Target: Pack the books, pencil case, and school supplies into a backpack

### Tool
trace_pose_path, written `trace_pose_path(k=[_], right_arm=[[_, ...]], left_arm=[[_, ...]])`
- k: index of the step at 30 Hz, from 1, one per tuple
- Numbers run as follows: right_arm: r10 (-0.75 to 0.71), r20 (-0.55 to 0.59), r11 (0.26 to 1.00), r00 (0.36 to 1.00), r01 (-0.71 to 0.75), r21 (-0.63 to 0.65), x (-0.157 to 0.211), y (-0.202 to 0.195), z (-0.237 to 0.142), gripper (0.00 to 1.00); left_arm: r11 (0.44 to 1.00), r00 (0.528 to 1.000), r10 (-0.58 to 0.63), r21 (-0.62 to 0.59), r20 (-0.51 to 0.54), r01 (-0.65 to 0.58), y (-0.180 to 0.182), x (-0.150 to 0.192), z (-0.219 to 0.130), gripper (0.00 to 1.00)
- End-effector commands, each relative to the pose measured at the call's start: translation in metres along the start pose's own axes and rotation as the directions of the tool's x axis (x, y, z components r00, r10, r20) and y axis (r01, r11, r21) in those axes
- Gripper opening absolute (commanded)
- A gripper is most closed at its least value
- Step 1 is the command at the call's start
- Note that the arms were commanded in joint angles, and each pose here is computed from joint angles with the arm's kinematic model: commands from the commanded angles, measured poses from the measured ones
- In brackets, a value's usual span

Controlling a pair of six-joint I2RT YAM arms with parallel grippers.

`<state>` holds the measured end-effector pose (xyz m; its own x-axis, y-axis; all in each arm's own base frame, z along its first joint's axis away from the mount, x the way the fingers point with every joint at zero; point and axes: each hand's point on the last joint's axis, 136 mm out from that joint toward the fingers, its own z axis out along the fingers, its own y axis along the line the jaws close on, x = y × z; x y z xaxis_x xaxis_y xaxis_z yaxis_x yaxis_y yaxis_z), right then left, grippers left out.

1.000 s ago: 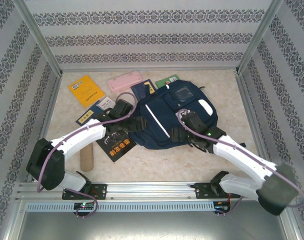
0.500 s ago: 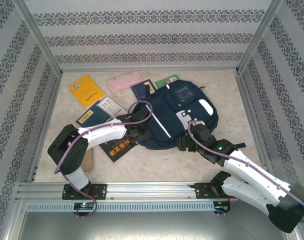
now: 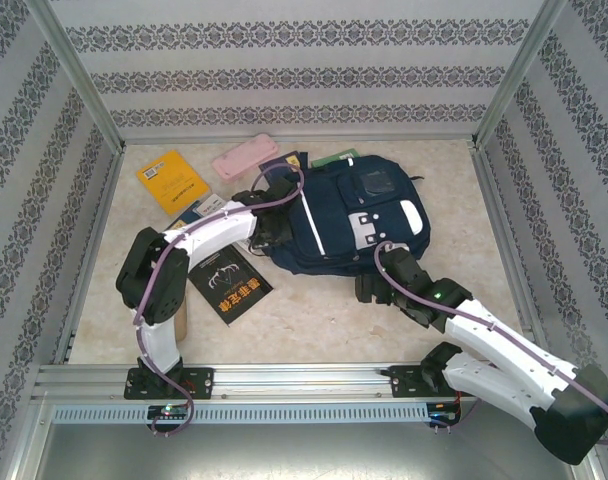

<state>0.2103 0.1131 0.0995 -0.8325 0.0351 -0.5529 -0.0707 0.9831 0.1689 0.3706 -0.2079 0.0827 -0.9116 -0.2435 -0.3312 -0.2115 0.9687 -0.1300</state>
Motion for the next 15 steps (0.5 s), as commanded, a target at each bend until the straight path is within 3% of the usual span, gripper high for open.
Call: trace_pose_path(k=[1, 4, 8, 15], right_arm=[[0.123, 0.003, 0.991, 0.992, -0.122, -0.048, -0.009, -0.002, 0.001, 0.94], [0.345, -0.031, 0.930, 0.938, -0.346, -0.126, -0.014, -0.007, 0.008, 0.85], [0.580, -0.064, 0.787, 0.812, -0.580, -0.210, -0.021, -0.010, 0.022, 0.71], [0.764, -0.042, 0.622, 0.644, -0.752, -0.220, -0.033, -0.021, 0.042, 0.58]], left_arm=[[0.994, 0.995, 0.089, -0.072, 0.042, -0.086, 0.016, -0.021, -0.011, 0.33], [0.995, 0.994, 0.101, -0.025, 0.039, -0.100, 0.009, -0.014, -0.020, 0.53], [0.988, 0.984, 0.154, -0.018, 0.086, -0.153, 0.000, 0.006, -0.042, 0.66], [0.950, 0.943, 0.240, 0.144, 0.231, -0.277, -0.058, 0.066, -0.060, 0.68]])
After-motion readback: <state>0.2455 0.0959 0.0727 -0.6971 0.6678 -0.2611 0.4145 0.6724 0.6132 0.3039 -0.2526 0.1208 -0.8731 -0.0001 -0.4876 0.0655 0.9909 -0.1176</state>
